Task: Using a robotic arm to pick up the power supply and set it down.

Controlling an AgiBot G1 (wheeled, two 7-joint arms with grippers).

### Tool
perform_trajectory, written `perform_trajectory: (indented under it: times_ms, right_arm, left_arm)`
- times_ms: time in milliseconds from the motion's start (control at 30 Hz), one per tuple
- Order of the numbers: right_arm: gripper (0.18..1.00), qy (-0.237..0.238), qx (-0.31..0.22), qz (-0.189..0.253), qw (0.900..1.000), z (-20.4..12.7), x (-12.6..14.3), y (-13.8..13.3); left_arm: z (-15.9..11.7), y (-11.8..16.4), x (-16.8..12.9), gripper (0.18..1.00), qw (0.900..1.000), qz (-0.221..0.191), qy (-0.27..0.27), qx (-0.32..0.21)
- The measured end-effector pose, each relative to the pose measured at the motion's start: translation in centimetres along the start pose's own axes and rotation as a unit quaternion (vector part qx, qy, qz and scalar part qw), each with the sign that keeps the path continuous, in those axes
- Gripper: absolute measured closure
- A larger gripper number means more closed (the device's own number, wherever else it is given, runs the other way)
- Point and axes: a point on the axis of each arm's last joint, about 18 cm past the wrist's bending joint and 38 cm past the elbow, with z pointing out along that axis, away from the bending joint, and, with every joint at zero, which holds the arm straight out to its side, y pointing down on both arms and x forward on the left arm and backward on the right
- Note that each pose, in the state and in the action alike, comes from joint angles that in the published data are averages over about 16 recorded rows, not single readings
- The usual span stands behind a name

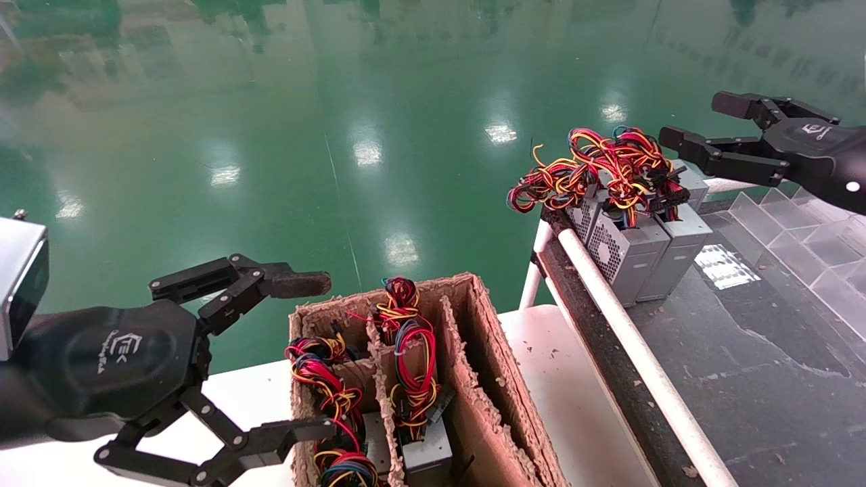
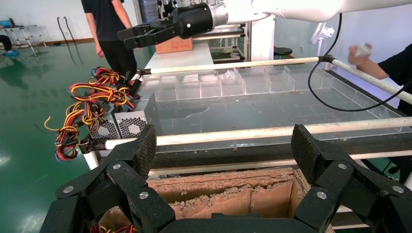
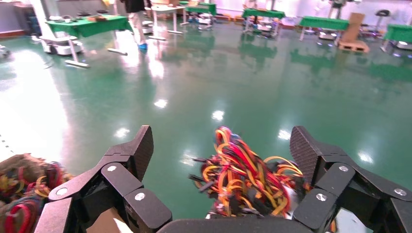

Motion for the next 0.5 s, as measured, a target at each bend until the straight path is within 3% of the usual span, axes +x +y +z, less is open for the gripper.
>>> perform_trajectory:
  times_ms: [500]
  right_arm:
    - [0.178,-0.085,0.017,-0.027,0.996,-0.3,-4.8,-0.4]
  left_arm:
    - [0.0,0.0,0.0,0.184,1.0000,0.000,0.000,0.000]
